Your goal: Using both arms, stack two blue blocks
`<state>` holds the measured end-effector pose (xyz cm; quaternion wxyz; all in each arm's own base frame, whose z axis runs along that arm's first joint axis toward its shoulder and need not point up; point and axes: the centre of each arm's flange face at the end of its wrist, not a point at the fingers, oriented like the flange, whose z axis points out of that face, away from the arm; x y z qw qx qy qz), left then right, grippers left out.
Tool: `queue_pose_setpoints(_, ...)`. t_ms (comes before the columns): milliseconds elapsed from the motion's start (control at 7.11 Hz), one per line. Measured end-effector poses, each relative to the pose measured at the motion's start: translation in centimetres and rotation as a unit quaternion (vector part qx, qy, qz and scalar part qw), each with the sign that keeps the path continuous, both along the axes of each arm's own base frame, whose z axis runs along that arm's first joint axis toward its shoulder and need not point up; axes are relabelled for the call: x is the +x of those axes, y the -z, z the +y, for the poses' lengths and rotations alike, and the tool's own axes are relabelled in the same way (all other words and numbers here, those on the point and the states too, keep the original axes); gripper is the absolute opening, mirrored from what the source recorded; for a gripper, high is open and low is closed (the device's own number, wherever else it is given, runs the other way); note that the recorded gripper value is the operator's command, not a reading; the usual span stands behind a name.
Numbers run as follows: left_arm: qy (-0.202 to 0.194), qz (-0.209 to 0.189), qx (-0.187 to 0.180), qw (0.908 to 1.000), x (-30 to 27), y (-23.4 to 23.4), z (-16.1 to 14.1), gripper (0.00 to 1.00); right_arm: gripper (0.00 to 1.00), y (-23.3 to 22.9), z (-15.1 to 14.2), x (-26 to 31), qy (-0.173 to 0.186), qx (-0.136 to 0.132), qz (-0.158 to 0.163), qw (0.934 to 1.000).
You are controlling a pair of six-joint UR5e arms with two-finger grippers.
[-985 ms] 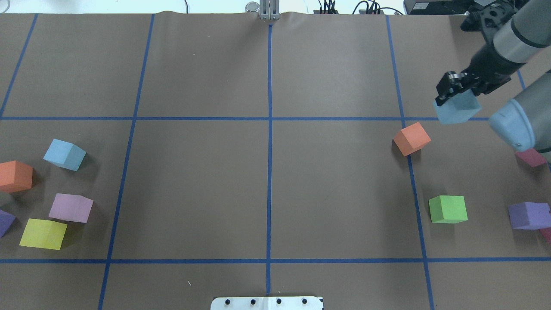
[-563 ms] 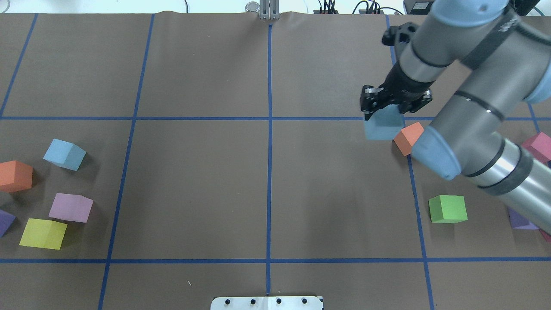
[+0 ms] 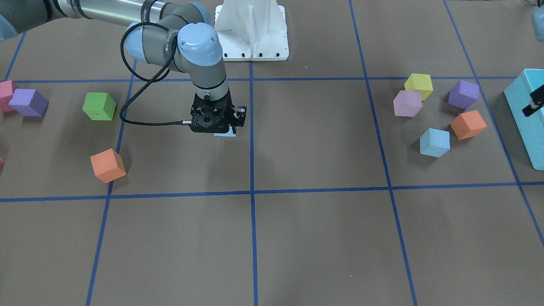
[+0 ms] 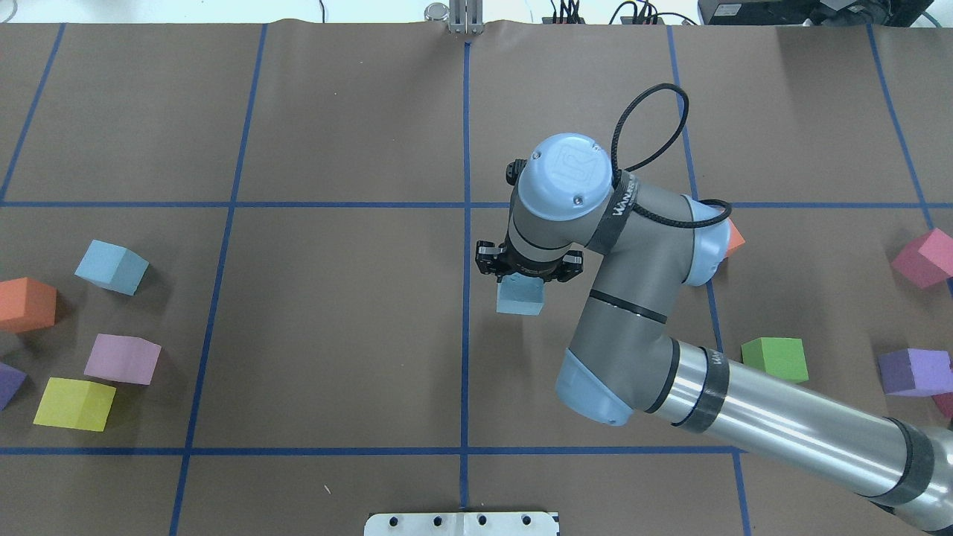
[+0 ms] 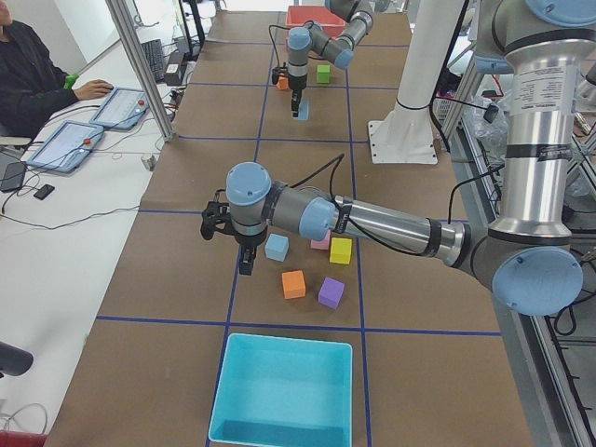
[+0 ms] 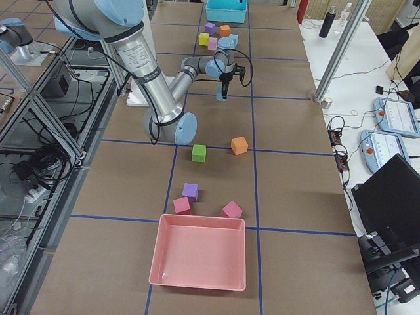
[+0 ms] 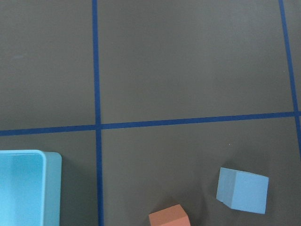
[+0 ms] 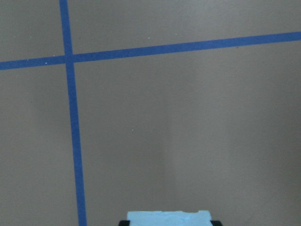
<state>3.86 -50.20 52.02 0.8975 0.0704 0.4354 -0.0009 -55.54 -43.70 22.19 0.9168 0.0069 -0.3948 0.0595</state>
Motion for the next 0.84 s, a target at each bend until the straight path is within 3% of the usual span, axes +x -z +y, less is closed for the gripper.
queue_pose_setpoints(422, 0.010, -0.014, -0.010, 0.9998, 11.1, 2.0, -0.1, 0.98, 0.62, 1.2, 0.2, -2.9, 0.001, -0.003, 0.002, 1.0000)
queue_pose_setpoints(844, -0.003, -0.037, -0.006, 0.9993, 16.1, 1.7, -1.0, 0.98, 0.62, 1.5, 0.7, -5.9, -0.006, 0.010, -0.011, 0.9999)
